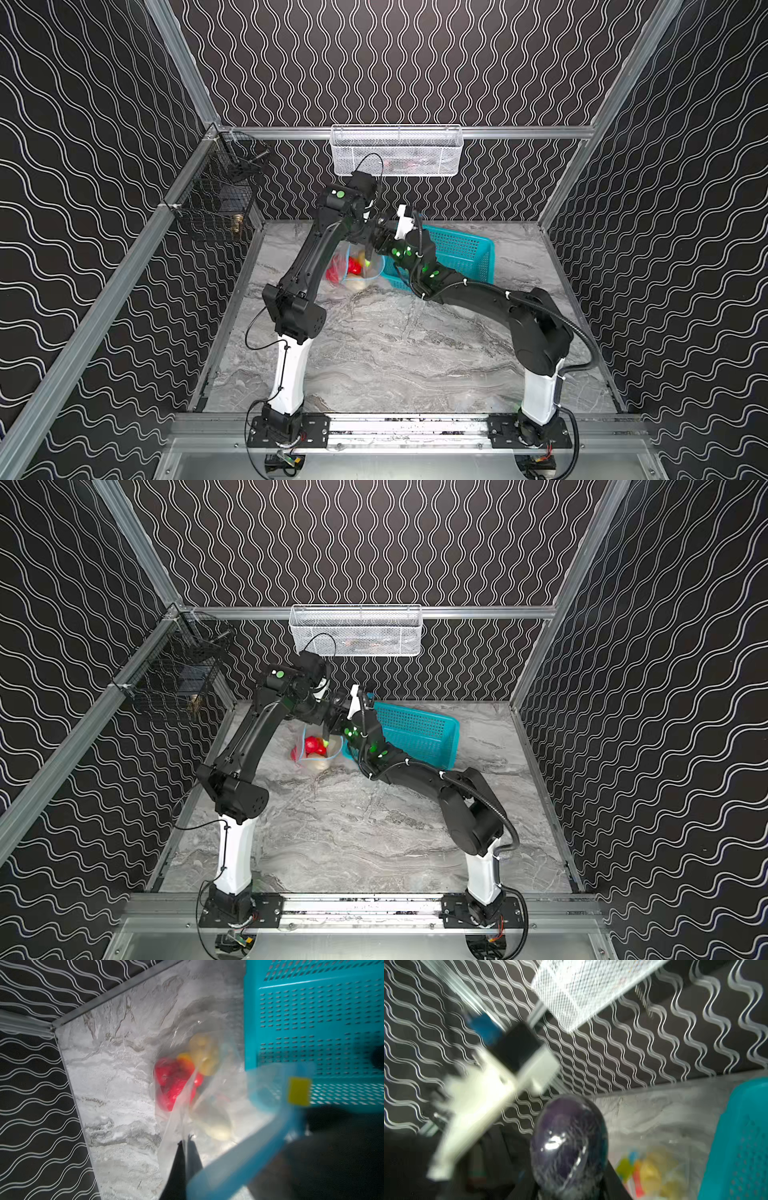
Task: Place the food in the zip-top bag and seal the zipper
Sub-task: 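Carry the eggplant with the right gripper toward the bag mouth, then lower the eggplant into the bag and open the right gripper, then move the open right gripper back over the teal basket, then lower the right gripper into the basket toward the dark round item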
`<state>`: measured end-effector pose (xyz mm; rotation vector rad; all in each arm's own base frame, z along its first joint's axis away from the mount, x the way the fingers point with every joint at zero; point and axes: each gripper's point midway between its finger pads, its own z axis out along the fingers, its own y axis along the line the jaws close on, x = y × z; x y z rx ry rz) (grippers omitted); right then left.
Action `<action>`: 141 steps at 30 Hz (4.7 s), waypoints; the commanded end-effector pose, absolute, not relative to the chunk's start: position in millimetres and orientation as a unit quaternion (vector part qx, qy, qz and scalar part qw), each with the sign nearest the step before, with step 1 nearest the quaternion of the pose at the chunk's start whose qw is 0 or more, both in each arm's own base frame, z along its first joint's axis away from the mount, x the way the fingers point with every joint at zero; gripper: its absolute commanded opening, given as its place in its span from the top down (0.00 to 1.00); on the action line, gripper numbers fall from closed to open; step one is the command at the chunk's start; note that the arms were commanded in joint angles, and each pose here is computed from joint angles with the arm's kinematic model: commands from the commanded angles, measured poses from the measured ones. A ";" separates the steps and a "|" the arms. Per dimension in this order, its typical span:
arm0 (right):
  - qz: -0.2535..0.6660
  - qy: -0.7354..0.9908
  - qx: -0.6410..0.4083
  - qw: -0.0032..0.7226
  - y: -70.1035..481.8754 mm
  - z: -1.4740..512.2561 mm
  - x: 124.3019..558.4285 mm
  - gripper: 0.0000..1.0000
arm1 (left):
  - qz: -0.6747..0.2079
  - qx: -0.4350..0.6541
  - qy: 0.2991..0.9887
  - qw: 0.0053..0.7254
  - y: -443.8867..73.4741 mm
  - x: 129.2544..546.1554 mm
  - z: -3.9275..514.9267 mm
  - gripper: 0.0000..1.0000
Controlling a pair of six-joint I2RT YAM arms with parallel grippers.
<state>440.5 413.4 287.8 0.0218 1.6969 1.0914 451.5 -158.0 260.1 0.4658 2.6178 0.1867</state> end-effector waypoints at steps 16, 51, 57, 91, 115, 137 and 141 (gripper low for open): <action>0.423 0.714 -0.054 0.555 446.4 269.0 412.0 0.62 | 0.040 0.145 0.959 0.241 -147.9 464.4 258.6 1.00; 0.349 0.729 -0.093 0.582 420.9 318.6 385.2 0.01 | 0.040 0.145 0.956 0.253 -146.8 463.4 263.2 1.00; 0.311 0.751 -0.093 0.575 414.0 319.2 390.0 0.01 | 0.045 0.145 0.957 0.247 -145.4 462.0 257.8 1.00; 0.052 0.937 -0.034 0.345 253.5 236.0 427.9 0.01 | 0.065 0.139 0.959 0.240 -138.3 465.0 247.8 1.00; -0.060 0.985 -0.056 0.154 139.1 126.4 420.2 0.01 | 0.084 0.129 0.958 0.243 -128.9 467.7 250.6 1.00; -0.039 0.994 -0.101 0.000 118.1 55.6 405.5 0.01 | 0.089 0.117 0.958 0.246 -118.2 467.7 252.9 1.00; -0.050 0.994 -0.094 -0.005 114.8 52.8 405.3 0.01 | 0.090 0.115 0.957 0.249 -116.8 468.7 255.6 1.00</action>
